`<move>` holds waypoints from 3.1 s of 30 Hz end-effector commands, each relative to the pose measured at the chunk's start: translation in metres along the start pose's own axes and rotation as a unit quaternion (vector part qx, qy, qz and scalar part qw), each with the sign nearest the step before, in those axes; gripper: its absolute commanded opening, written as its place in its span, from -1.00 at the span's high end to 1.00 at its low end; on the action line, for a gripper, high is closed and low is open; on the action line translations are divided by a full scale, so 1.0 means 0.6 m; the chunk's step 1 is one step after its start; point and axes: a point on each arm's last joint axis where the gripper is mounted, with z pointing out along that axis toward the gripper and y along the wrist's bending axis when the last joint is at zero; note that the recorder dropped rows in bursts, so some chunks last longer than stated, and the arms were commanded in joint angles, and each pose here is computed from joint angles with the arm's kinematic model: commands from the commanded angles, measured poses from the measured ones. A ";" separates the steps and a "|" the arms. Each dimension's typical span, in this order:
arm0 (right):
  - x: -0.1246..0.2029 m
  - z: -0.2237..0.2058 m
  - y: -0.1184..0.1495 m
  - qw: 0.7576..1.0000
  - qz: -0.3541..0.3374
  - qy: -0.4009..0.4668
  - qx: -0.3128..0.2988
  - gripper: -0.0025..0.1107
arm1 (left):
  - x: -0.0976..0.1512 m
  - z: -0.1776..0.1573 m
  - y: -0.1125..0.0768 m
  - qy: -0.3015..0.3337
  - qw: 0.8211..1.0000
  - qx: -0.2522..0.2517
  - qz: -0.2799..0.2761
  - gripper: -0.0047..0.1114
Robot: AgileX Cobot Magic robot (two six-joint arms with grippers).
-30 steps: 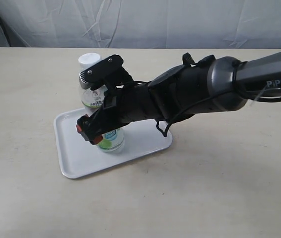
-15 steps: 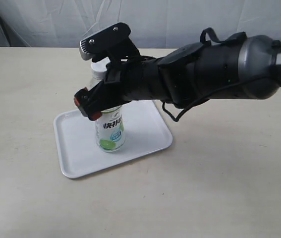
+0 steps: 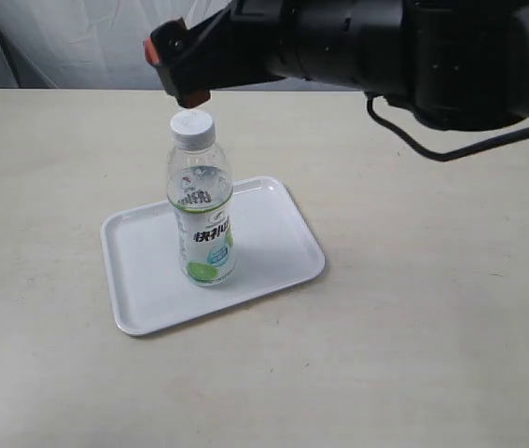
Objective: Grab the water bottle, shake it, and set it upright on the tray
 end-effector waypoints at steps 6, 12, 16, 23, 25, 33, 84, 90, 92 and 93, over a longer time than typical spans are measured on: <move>-0.015 -0.035 -0.009 1.000 0.009 -0.019 0.014 -0.89 | 0.000 0.000 0.000 -0.005 1.000 0.000 -0.002 0.91; 0.044 -0.066 -0.010 0.999 0.017 0.025 0.024 -0.89 | 0.000 0.000 0.000 -0.005 1.000 0.000 -0.002 0.91; 0.043 -0.107 -0.010 0.999 0.047 0.008 0.015 -0.74 | 0.000 0.000 0.000 -0.005 1.000 0.000 -0.002 0.91; 0.044 -0.165 -0.016 0.996 0.090 -0.018 0.021 0.91 | 0.000 0.000 0.000 -0.005 1.000 0.000 -0.001 0.91; 0.044 -0.171 -0.023 0.995 0.091 -0.019 0.043 0.91 | 0.000 0.000 0.000 -0.005 1.000 0.000 -0.001 0.91; 0.053 -0.181 -0.059 0.981 0.103 0.000 0.166 0.91 | 0.000 0.000 0.000 -0.005 1.000 0.000 -0.001 0.91; 0.199 -0.498 -0.048 0.931 0.133 -0.021 0.340 0.91 | 0.000 0.000 0.000 -0.005 1.000 0.000 -0.001 0.91; 0.249 -0.483 -0.047 0.923 0.148 -0.018 0.354 0.91 | 0.000 0.000 0.000 -0.005 1.000 0.000 -0.001 0.91; 0.264 -0.478 -0.049 0.919 0.158 -0.020 0.359 0.91 | 0.000 0.000 0.000 -0.005 1.000 0.000 -0.001 0.91; 0.271 -0.475 -0.051 0.917 0.163 -0.021 0.363 0.91 | 0.000 0.000 0.000 -0.005 1.000 0.000 -0.001 0.91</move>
